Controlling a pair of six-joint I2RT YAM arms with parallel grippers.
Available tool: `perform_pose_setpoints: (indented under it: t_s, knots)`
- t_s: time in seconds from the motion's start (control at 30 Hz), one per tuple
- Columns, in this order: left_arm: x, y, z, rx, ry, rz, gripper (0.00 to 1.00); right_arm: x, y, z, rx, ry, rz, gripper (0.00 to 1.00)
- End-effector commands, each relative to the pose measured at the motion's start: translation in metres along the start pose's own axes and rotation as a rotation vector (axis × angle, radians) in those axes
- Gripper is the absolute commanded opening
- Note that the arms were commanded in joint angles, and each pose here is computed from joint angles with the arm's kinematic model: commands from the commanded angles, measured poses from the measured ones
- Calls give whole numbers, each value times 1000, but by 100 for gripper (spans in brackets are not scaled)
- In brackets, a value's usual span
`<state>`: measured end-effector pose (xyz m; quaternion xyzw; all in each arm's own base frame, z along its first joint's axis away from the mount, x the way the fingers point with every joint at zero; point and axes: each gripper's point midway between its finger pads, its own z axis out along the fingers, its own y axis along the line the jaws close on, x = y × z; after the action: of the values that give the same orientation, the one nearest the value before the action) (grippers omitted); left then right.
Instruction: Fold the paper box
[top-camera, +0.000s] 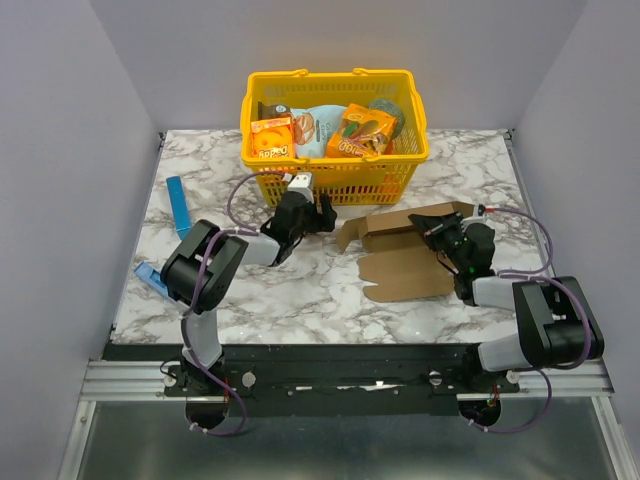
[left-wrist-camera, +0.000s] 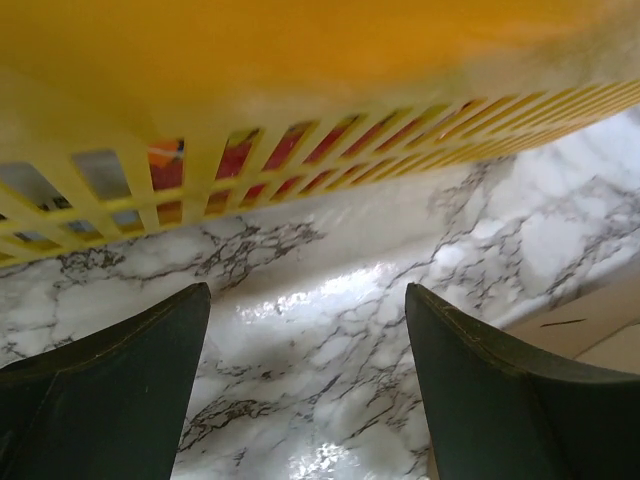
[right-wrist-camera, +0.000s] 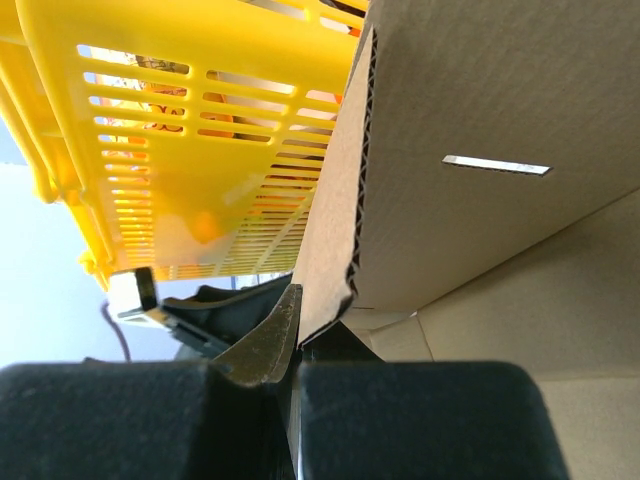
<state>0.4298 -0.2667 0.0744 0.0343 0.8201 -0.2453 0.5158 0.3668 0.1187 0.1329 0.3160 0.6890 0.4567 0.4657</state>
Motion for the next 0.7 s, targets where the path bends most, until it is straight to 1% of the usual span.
perform_pose_setpoints:
  t_s: [0.0,0.1,0.13,0.23,0.33,0.37,0.43,0.47,0.53,0.67]
  knots:
    - [22,-8,9,39,50,56,87,4,-6,-2,0,14,-26,7]
    - [29,-20,15,77,53,93,88,4,-7,-2,0,16,-29,7]
    - [34,-28,15,125,71,116,88,4,-7,-2,0,16,-29,7]
    - [40,-45,19,182,69,165,88,4,-10,-1,8,16,-25,7]
    - [47,-57,16,229,71,194,88,5,-11,-2,12,16,-23,7]
    - [52,-58,13,240,80,208,88,4,-10,-2,11,14,-24,7]
    - [50,-63,8,256,64,216,88,4,-11,-2,16,11,-22,7]
    - [56,-62,3,266,72,220,88,4,-11,-2,16,10,-22,7]
    - [47,-71,-2,302,29,221,88,4,-13,-2,21,9,-22,7]
    - [46,-87,-7,375,16,224,88,4,-15,-2,28,8,-17,7]
